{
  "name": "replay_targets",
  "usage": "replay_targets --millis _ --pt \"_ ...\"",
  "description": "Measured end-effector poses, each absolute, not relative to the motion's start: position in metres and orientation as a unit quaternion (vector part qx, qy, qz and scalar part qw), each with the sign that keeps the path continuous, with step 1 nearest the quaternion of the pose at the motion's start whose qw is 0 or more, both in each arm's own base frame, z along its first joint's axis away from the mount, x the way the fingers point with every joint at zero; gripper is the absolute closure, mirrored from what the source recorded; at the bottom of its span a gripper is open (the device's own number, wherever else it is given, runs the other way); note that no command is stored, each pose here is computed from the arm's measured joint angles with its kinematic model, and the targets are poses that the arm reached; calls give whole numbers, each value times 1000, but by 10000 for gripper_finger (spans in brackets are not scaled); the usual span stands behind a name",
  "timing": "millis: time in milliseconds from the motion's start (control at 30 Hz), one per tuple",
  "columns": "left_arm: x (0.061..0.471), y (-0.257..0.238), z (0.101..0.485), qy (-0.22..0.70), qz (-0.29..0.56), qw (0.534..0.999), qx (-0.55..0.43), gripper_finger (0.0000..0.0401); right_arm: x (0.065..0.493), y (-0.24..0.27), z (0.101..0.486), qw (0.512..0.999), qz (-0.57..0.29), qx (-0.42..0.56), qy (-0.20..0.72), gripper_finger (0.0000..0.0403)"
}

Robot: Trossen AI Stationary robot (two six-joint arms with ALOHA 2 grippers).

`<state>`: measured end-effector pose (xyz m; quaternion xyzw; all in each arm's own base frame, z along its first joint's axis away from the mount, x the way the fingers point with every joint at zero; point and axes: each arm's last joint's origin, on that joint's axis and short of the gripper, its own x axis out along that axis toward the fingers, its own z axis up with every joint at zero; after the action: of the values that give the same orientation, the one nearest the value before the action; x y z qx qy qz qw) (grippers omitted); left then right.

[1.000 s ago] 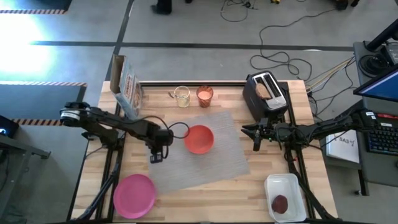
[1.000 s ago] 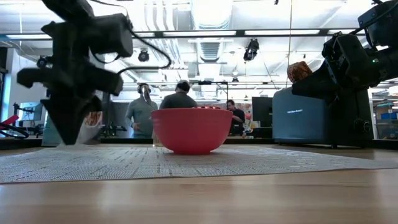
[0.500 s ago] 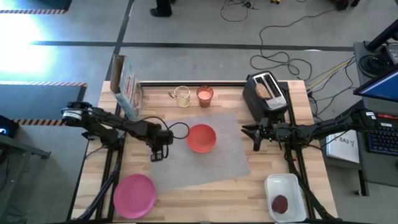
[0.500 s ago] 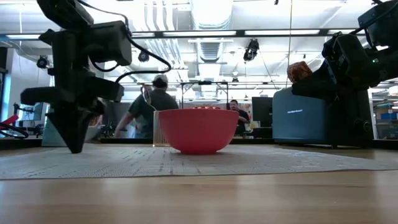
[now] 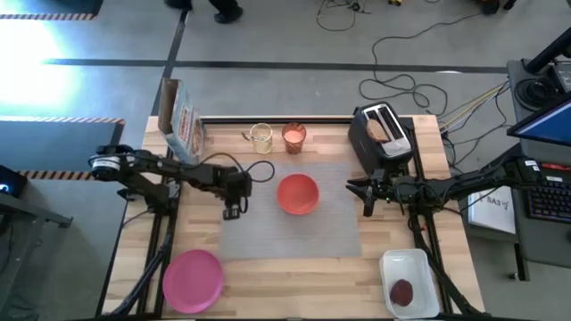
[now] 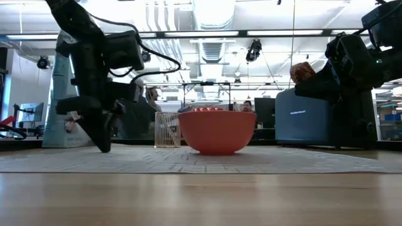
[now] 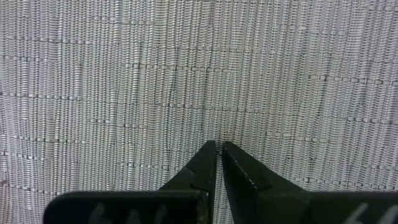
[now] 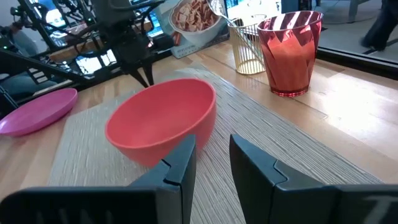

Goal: Arrange a breakfast setting
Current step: Move the gray placemat to the center of the table, then adjust the red bowl on the gray placemat

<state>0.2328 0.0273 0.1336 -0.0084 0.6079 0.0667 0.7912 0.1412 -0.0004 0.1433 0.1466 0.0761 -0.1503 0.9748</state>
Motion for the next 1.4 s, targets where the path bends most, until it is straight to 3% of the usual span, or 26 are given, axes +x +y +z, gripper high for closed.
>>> replay_targets --millis 833,1200,1400 --pt "248 23 156 573 40 814 -84 389 141 0 143 975 -150 147 76 316" --pt "253 14 158 555 27 827 -86 320 141 0 143 975 -151 147 76 316" --pt "258 8 161 530 14 844 -84 309 141 0 143 975 -150 147 76 316"
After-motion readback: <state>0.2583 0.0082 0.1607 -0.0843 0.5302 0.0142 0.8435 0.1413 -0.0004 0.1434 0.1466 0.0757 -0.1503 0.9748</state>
